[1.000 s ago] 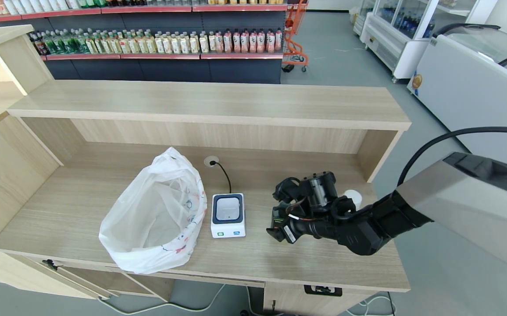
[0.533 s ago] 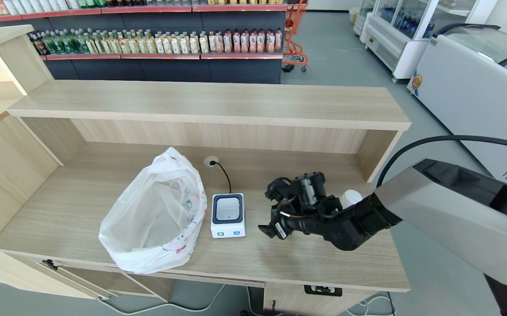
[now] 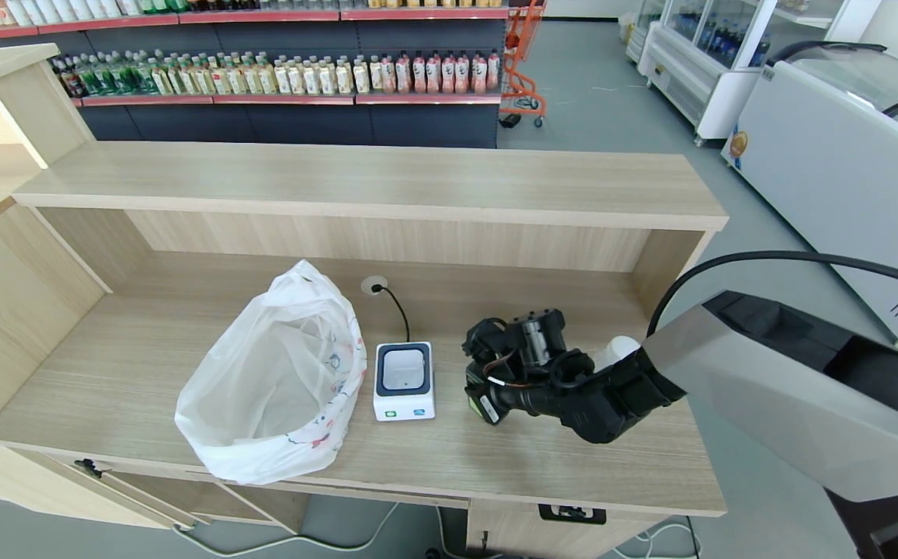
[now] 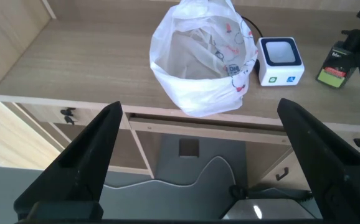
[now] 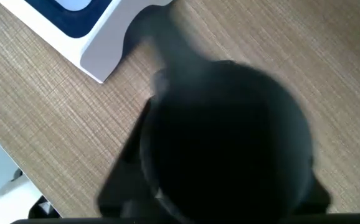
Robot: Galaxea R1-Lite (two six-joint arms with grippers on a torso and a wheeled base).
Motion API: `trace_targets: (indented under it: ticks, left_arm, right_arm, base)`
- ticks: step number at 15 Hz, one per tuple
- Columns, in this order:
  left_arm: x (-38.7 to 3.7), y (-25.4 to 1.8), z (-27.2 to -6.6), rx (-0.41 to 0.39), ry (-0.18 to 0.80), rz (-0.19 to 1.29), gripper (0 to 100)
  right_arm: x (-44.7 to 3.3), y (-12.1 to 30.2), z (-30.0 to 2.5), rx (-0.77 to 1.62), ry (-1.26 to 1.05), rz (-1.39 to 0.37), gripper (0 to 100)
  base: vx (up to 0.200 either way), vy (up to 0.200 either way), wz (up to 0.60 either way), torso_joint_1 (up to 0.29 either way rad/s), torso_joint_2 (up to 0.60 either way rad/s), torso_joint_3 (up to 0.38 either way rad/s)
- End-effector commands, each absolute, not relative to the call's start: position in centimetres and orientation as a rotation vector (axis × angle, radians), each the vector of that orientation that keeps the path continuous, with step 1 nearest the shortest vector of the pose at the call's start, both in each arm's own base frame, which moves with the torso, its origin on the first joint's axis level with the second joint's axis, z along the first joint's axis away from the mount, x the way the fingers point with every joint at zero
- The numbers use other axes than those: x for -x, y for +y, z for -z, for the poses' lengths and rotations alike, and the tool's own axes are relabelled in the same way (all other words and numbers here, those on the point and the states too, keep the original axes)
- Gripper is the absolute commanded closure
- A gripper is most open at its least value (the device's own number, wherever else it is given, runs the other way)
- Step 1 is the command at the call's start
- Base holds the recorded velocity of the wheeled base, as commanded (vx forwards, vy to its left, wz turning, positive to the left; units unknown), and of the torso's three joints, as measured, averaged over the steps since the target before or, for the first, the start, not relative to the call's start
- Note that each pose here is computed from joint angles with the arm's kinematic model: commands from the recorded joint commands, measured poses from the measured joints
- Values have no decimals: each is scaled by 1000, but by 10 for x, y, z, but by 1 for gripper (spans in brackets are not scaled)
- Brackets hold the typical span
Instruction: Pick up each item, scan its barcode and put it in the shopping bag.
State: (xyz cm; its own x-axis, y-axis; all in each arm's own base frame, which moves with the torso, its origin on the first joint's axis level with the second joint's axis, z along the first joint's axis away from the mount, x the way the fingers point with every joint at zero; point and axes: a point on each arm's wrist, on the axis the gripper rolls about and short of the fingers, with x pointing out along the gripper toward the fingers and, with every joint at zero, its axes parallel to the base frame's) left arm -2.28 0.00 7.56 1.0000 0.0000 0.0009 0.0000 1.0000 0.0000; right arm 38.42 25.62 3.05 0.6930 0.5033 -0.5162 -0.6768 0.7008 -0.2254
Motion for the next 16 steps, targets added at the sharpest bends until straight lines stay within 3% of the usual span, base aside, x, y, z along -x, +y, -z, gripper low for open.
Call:
trace_targets:
  ticks: [1, 3, 6, 8, 11, 14, 15, 16]
  left_arm:
    - [23, 0, -76, 0, 0, 0, 0]
    - [23, 0, -76, 0, 0, 0, 0]
    - [23, 0, -76, 0, 0, 0, 0]
    - [23, 0, -76, 0, 0, 0, 0]
    - [23, 0, -76, 0, 0, 0, 0]
    - [23, 0, -76, 0, 0, 0, 0]
    - [23, 0, -76, 0, 0, 0, 0]
    - [23, 0, -76, 0, 0, 0, 0]
  right_arm:
    - [-383, 255, -36, 418, 433, -678, 100]
    - [-381, 252, -42, 414, 422, -673, 100]
    - [-371, 246, -85, 289, 307, -671, 100]
    - [-350, 230, -142, 107, 212, -647, 100]
    - [-324, 201, -210, 14, 84, -628, 100]
    - [-296, 146, -245, 264, -34, -534, 100]
    - [-266, 118, -251, 459, -64, -495, 100]
    - [-257, 112, -251, 502, -75, -488, 100]
  base:
    - [0, 0, 0, 0, 0, 0]
    - [0, 0, 0, 0, 0, 0]
    - [0, 0, 0, 0, 0, 0]
    - [0, 0, 0, 0, 0, 0]
    - [0, 0, 0, 0, 0, 0]
    - [0, 0, 0, 0, 0, 0]
    - [0, 0, 0, 0, 0, 0]
    - [0, 0, 0, 0, 0, 0]
